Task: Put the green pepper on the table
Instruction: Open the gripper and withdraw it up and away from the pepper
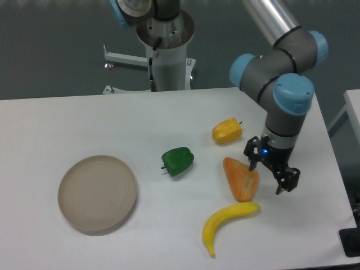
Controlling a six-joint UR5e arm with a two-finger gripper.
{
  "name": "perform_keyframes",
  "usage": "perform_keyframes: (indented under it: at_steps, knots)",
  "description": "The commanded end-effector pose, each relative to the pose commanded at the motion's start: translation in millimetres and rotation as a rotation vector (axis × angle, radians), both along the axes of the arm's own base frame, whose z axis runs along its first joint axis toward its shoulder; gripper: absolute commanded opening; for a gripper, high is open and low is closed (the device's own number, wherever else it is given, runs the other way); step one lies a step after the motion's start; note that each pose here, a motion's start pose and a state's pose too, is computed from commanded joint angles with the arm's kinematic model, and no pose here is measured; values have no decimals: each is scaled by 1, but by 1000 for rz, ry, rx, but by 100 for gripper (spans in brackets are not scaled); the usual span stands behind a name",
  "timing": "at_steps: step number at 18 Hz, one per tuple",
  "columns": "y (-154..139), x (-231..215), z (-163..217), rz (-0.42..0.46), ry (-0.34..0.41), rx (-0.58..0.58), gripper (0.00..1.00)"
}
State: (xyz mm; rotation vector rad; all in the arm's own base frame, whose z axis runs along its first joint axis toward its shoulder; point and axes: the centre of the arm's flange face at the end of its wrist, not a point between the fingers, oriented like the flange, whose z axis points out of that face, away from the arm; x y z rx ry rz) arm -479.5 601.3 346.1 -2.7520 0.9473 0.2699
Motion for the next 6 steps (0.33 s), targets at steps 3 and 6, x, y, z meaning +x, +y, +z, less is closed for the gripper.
perform_keyframes:
  at_steps: [3, 6]
  knots:
    - [8, -16, -3, 8, 23, -4, 100]
    - [11, -21, -6, 3, 30, -6, 100]
